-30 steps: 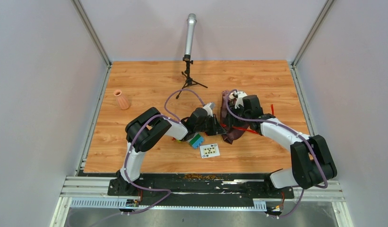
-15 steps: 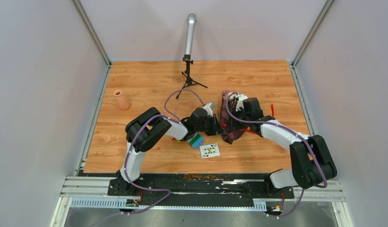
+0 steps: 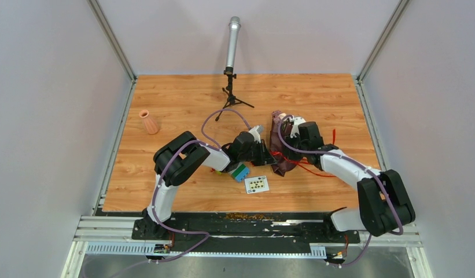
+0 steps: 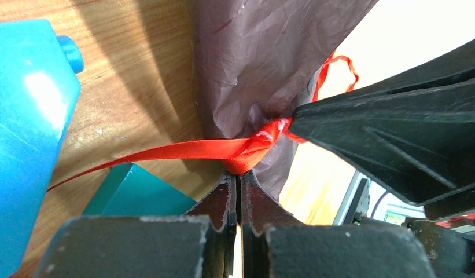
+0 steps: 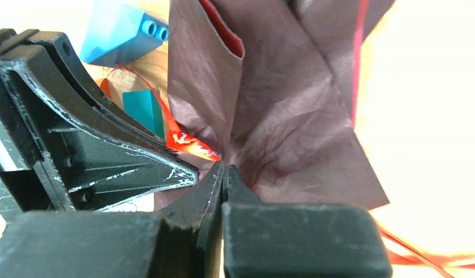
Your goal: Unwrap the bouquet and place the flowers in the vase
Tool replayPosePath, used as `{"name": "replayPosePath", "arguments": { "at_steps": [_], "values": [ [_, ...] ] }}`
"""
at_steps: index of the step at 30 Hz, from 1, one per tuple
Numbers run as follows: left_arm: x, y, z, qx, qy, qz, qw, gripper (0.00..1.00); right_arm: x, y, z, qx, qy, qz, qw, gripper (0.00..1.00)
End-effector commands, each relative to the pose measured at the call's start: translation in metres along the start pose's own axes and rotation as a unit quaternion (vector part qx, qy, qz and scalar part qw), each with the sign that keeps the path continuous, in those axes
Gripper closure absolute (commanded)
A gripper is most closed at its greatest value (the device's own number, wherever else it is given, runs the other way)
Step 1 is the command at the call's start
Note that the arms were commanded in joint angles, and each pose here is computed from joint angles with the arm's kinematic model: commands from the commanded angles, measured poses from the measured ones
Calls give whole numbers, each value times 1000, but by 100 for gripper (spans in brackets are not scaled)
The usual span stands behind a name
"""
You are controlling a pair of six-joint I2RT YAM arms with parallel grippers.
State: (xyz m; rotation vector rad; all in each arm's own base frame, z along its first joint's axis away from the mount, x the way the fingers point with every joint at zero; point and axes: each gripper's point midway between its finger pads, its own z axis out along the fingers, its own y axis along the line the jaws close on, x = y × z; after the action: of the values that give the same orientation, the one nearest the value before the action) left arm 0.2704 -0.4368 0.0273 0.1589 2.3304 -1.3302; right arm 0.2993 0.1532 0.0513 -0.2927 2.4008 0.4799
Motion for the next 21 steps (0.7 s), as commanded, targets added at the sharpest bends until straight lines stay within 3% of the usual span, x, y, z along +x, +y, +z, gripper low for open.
{"name": "replayPosePath", "arguments": {
  "at_steps": [1,14,21],
  "values": [
    [-2,9,-1,-14,3,11,1000,100,-32,-13,-24,56,-61,-12,996,100],
    [-4,10,-3,-15,0,10,1000,100,-46,-102,-99,278,-123,74,950,100],
    [-3,12,-4,-16,0,8,1000,100,-17,-180,-150,404,-145,232,873,100]
  ]
}}
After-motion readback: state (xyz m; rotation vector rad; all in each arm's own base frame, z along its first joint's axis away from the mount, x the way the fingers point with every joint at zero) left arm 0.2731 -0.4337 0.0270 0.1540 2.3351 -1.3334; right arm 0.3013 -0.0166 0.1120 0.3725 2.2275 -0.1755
